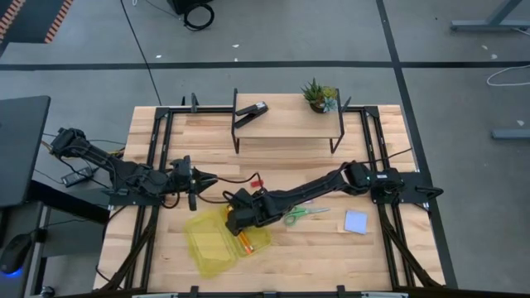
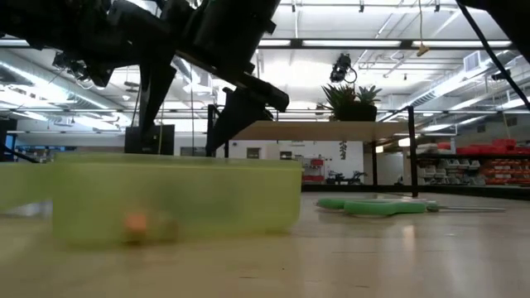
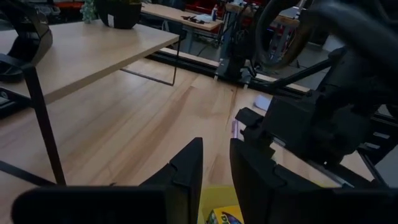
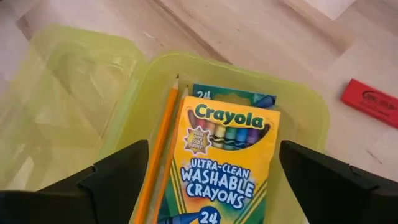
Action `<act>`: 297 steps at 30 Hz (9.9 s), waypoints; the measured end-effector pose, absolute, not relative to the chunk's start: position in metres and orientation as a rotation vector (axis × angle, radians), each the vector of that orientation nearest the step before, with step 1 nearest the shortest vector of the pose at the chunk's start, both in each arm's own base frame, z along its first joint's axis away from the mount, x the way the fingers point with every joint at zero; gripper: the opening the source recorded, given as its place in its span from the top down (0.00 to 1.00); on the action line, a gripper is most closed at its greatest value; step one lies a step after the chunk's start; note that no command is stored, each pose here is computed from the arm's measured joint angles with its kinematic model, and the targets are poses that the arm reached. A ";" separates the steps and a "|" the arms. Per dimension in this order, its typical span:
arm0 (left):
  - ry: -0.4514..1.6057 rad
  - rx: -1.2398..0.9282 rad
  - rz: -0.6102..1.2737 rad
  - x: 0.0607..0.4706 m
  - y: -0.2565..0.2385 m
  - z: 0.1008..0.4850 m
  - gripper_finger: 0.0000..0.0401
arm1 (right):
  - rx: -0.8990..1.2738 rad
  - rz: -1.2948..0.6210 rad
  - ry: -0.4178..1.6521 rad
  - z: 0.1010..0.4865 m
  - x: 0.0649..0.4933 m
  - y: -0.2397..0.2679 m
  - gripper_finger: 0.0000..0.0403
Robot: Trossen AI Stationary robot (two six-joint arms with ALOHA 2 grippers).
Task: Pack school essentials
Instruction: Put the green scissors into the supply box, then put the purple mechanical pencil into the supply box
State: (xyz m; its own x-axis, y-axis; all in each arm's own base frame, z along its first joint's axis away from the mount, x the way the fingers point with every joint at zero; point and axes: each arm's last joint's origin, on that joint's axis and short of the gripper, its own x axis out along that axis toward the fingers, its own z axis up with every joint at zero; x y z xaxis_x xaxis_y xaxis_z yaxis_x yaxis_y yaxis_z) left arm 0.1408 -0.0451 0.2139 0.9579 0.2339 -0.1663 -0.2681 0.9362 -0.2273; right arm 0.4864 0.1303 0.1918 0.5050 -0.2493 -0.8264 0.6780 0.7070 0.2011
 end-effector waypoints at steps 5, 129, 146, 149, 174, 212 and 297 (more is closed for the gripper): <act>0.143 -0.241 0.257 0.141 -0.045 0.214 0.79 | 0.535 -0.580 0.863 0.207 0.483 0.128 0.08; 0.155 -0.011 0.263 0.137 -0.043 0.216 0.98 | 0.332 -0.090 1.041 0.259 0.464 0.104 0.73; 0.117 -0.060 0.263 0.138 -0.043 0.220 0.91 | 0.559 -0.312 0.738 0.267 0.482 0.113 0.73; 0.119 -0.058 0.264 0.138 -0.043 0.219 0.92 | 0.547 -0.335 0.749 0.254 0.486 0.113 0.73; 0.142 -0.021 0.263 0.138 -0.043 0.217 0.91 | 0.502 -0.334 0.861 0.232 0.487 0.110 0.73; 0.145 -0.018 0.263 0.138 -0.043 0.217 0.90 | 0.514 -0.223 0.962 0.203 0.485 0.104 0.54; 0.171 0.000 0.265 0.138 -0.043 0.214 0.91 | 0.240 -0.171 1.539 0.152 0.303 0.046 0.56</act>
State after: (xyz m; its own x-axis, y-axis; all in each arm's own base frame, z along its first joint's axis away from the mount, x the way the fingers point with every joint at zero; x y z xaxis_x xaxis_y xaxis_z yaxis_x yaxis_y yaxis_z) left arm 0.1375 -0.0428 0.2144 0.9507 0.2605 -0.1682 -0.2604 0.9652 0.0228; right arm 0.3029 0.0460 0.1519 0.0269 0.0403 -0.9988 0.2589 0.9648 0.0459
